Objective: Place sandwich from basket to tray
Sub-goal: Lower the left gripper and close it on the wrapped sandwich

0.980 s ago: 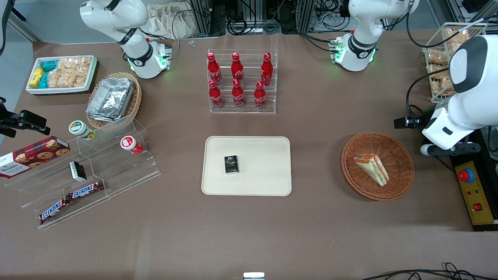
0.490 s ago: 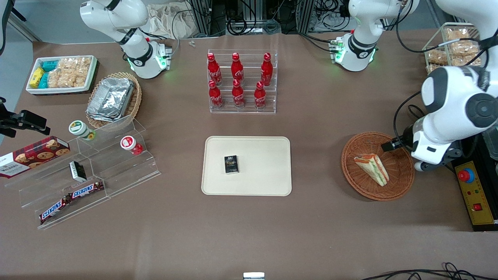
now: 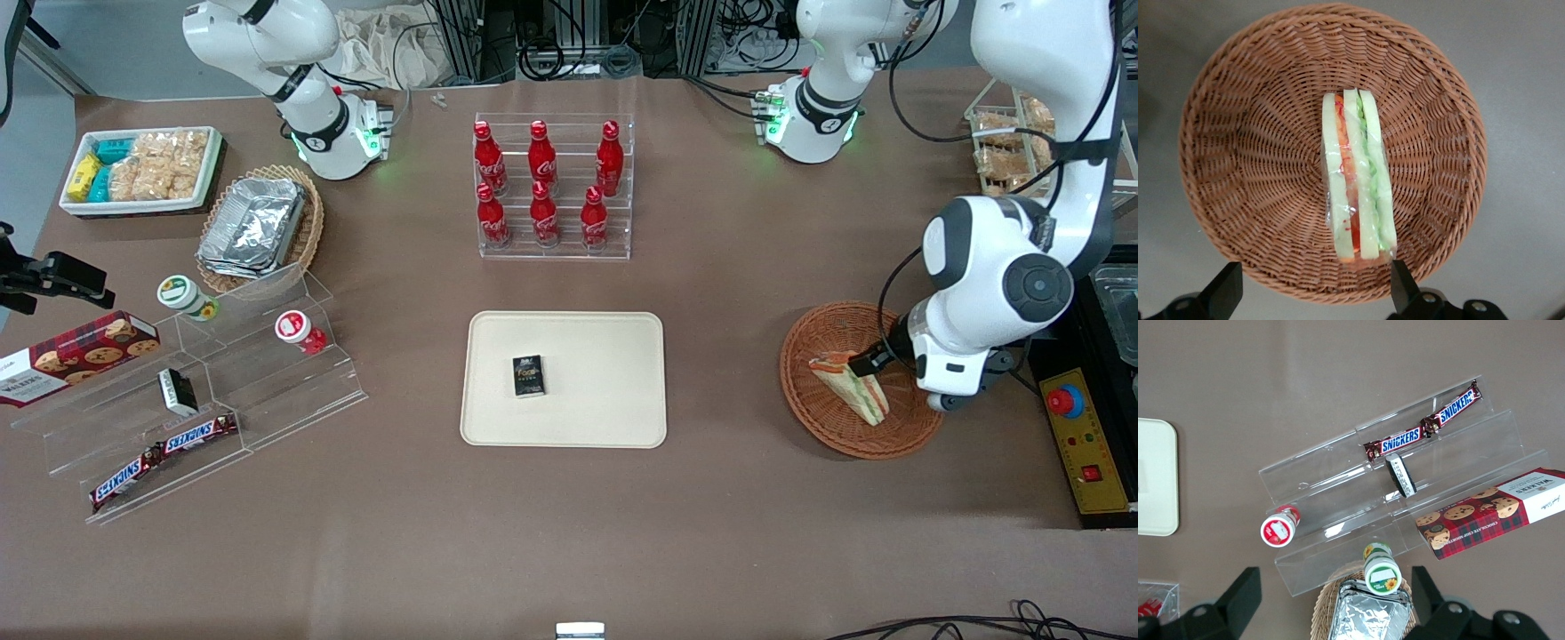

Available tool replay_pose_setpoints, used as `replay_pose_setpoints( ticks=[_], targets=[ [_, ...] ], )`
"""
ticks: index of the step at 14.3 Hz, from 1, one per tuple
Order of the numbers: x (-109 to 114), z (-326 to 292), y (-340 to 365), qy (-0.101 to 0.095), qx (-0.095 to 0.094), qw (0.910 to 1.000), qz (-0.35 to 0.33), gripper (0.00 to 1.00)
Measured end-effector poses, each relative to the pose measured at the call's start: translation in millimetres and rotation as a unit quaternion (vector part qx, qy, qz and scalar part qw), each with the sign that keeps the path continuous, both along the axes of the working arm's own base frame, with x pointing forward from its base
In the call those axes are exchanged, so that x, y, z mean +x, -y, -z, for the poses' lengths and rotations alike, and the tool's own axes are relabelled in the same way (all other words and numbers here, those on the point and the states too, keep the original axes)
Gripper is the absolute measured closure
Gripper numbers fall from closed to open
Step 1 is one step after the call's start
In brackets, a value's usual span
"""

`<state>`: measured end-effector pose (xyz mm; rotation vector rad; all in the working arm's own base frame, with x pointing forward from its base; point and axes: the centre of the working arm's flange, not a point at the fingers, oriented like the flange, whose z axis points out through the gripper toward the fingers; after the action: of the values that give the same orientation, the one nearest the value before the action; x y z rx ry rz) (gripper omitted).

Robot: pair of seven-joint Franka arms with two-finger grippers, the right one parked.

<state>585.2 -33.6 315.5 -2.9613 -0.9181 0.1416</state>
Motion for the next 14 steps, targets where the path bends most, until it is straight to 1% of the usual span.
replay_pose_setpoints(
  ticks=[4, 10, 12, 14],
  targets=[
    [3.2, 20.6, 9.1, 0.001, -0.001, 0.9999, -0.011, 0.0],
    [1.7, 43.8, 10.8, -0.016, 0.0, 0.9997, -0.017, 0.0],
    [1.2, 48.6, 10.4, -0.02, 0.003, 0.9995, -0.024, 0.0],
    [0.6, 58.4, 9.4, -0.026, 0.014, 0.9988, -0.038, 0.0]
  ],
)
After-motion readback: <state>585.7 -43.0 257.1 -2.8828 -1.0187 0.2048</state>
